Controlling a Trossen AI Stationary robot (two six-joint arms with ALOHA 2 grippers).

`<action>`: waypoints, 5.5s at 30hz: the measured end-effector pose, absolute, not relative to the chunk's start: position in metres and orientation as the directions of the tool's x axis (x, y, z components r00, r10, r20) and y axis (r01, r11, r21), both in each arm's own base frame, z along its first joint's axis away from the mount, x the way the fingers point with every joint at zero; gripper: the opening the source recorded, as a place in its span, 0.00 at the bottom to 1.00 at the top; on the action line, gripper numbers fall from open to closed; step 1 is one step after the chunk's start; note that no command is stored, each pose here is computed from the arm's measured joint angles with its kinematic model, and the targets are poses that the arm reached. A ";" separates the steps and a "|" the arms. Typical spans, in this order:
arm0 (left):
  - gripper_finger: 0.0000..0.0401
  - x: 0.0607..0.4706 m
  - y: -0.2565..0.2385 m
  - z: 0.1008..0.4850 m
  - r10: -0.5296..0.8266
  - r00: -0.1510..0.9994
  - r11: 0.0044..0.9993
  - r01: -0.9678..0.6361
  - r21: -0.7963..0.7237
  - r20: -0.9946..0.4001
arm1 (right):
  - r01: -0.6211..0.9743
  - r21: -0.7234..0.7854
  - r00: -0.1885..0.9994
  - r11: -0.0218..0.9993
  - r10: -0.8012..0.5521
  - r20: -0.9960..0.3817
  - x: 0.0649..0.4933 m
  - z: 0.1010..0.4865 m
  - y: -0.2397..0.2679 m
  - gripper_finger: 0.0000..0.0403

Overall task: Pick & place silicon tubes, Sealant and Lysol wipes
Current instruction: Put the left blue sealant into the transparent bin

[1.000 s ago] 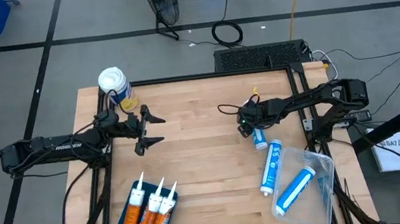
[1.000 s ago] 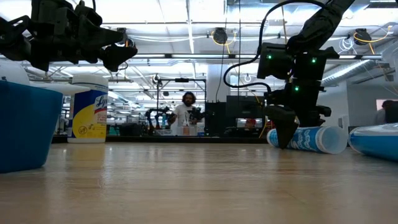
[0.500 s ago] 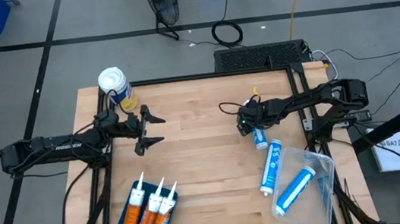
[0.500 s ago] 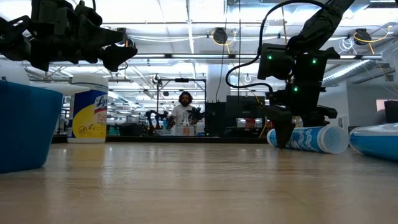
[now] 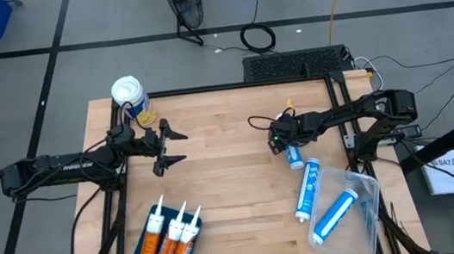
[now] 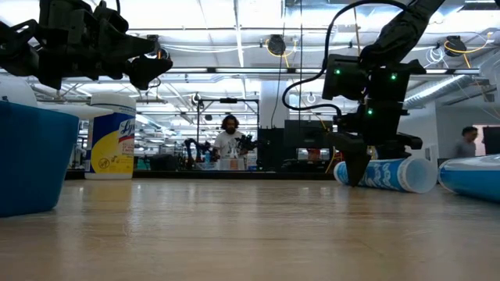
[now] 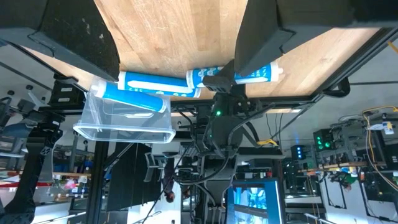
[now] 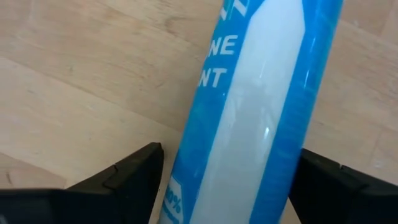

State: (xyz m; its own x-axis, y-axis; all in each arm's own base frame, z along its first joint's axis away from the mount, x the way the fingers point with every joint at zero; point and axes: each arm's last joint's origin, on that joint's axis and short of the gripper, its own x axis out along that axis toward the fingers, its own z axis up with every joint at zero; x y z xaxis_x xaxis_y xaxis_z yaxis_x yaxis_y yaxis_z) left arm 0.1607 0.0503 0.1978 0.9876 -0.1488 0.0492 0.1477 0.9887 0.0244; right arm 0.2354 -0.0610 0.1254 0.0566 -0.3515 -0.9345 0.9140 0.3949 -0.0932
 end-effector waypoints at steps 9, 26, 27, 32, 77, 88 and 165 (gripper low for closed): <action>0.77 0.161 0.050 0.198 -0.148 0.988 0.989 0.147 0.024 0.049 | 0.914 -0.093 0.061 0.396 -0.360 -0.931 0.236 0.126 -0.061 0.65; 0.77 0.161 0.050 0.198 -0.148 0.988 0.989 0.147 0.025 0.049 | 0.901 -0.109 0.069 0.421 -0.386 -0.920 0.238 0.126 -0.060 0.55; 0.77 0.161 0.050 0.198 -0.149 0.988 0.989 0.148 0.024 0.049 | 0.899 -0.108 0.072 0.425 -0.387 -0.919 0.238 0.126 -0.059 0.55; 0.77 0.161 0.050 0.198 -0.148 0.988 0.989 0.147 0.025 0.049 | 0.883 -0.119 0.077 0.453 -0.391 -0.917 0.239 0.126 -0.057 0.55; 0.77 0.161 0.050 0.198 -0.149 0.988 0.989 0.148 0.025 0.049 | 0.403 0.244 0.825 0.882 -0.235 -0.514 0.240 0.167 0.033 0.51; 0.77 0.161 0.050 0.198 -0.148 0.988 0.989 0.147 0.025 0.050 | -0.019 0.295 0.983 0.955 0.071 -0.168 0.212 0.228 0.095 0.51; 0.77 0.161 0.050 0.198 -0.148 0.988 0.989 0.147 0.025 0.049 | -0.289 0.137 0.909 0.947 0.316 -0.270 0.070 0.164 0.190 0.51</action>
State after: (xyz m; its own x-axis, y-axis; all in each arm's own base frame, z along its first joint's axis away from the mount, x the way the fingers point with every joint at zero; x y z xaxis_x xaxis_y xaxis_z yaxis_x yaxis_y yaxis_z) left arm 0.1607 0.0503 0.1978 0.9877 -0.1484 0.0492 0.1473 0.9888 0.0248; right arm 0.0702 0.1898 0.1638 0.9093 0.3165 -0.2702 -0.2891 0.9475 0.1368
